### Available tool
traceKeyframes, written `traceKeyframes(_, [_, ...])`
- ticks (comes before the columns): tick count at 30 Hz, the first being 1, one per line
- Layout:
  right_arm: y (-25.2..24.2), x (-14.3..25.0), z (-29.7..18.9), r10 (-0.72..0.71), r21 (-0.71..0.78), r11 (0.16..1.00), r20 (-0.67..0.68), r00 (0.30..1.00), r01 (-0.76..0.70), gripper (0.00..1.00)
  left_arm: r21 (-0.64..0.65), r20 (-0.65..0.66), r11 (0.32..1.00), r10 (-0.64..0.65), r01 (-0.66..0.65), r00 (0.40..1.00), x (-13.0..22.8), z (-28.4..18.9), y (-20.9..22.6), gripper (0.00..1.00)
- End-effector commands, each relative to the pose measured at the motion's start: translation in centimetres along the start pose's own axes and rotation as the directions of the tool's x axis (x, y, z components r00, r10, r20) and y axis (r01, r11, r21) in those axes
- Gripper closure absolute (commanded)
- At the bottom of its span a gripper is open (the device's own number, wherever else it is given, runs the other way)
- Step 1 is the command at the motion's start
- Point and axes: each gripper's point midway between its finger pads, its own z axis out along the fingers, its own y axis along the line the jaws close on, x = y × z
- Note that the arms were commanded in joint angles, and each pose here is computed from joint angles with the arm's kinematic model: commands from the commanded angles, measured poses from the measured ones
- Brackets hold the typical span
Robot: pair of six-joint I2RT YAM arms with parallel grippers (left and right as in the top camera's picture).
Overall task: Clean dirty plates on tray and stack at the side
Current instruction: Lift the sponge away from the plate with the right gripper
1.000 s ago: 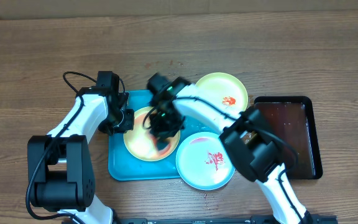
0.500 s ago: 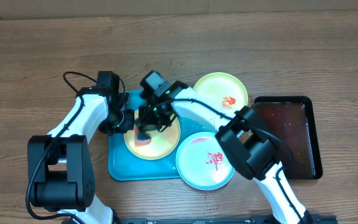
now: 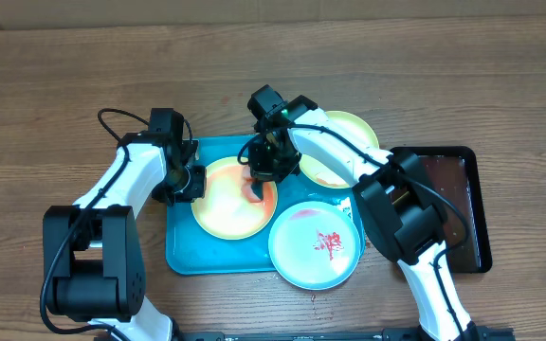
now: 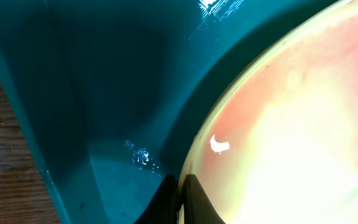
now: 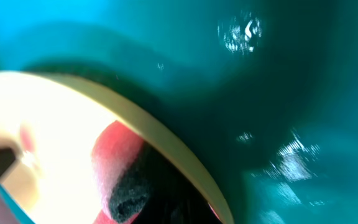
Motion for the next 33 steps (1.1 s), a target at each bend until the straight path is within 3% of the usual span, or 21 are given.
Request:
traceKeyframes(1, [-2.8, 0.5, -0.2, -0.092, 0.205, 0.975, 0.014, 0.996, 0.087, 0.96, -0.023, -0.025, 0.999, -0.041, 0.041, 0.999, 0.6, 0.8, 0.6, 0.96])
traceKeyframes(7, [2.2, 0.0, -7.4, -0.163, 0.141, 0.980, 0.135, 0.977, 0.143, 0.96, 0.001, -0.025, 0.998, -0.068, 0.068, 0.997, 0.6, 0.8, 0.2, 0.96])
traceKeyframes(13, [3.7, 0.6, -16.1, -0.188, 0.139, 0.978, 0.282, 0.941, 0.154, 0.96, 0.018, -0.020, 0.995, -0.098, 0.098, 0.995, 0.4, 0.8, -0.1, 0.96])
traceKeyframes(21, [-2.3, 4.0, -24.8, -0.080, 0.277, 0.960, 0.377, 0.923, -0.030, 0.96, 0.138, -0.002, 0.987, -0.082, 0.082, 0.997, -0.3, 0.6, -2.2, 0.96])
traceKeyframes(26, [-6.6, 5.1, -26.7, 0.027, 0.321, 0.935, 0.365, 0.931, -0.152, 0.96, 0.211, 0.017, 0.977, -0.039, 0.034, 0.999, -0.6, 0.4, -3.4, 0.96])
traceKeyframes(33, [-10.8, 4.8, -28.2, 0.128, 0.332, 0.907, 0.370, 0.920, -0.260, 0.96, 0.212, 0.016, 0.977, -0.040, 0.036, 0.999, -0.6, 0.4, -3.4, 0.96])
